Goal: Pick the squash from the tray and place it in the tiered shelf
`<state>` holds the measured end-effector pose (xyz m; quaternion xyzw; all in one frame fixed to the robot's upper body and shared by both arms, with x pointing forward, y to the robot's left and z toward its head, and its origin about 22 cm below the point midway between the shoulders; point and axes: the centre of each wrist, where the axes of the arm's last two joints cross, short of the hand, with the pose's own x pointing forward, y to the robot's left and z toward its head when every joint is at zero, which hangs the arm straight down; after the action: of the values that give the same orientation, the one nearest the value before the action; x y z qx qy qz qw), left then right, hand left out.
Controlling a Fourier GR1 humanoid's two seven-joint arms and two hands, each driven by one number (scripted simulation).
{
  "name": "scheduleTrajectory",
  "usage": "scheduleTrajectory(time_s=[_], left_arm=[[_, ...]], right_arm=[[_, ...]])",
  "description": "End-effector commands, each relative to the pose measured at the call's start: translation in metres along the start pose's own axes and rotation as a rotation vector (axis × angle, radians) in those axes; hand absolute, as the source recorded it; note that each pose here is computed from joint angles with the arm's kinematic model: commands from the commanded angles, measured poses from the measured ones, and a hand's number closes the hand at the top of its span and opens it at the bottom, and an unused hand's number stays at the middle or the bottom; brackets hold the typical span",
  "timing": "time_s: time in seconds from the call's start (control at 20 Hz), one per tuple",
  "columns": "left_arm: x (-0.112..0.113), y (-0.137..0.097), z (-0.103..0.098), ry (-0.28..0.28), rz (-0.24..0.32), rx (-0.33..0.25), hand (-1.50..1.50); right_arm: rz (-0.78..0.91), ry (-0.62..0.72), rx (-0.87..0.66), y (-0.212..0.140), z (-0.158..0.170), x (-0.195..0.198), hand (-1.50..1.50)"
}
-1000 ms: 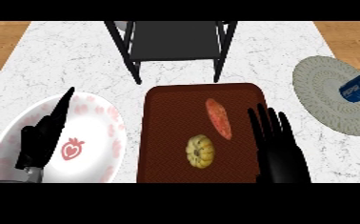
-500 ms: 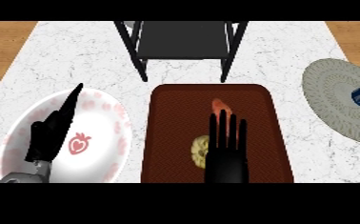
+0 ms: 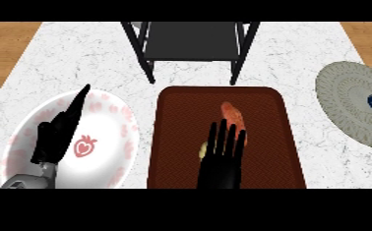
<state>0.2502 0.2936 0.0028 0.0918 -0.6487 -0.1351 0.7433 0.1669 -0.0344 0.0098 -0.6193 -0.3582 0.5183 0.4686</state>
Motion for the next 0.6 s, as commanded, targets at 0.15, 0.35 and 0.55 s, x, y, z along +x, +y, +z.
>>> scheduleTrajectory(time_s=[0.15,0.35,0.55], left_arm=[[-0.024,-0.024,0.011,0.094,0.055,-0.065,0.0],[-0.02,-0.037,0.003,0.092,0.051,-0.069,0.0],[-0.019,-0.034,0.005,0.105,0.07,-0.076,0.0]], right_arm=[[0.122,0.249,-0.033,-0.001,0.006,0.012,-1.5],[0.163,0.249,-0.031,0.007,0.008,0.013,-1.5],[0.182,0.264,-0.006,0.012,0.009,0.012,-1.5]])
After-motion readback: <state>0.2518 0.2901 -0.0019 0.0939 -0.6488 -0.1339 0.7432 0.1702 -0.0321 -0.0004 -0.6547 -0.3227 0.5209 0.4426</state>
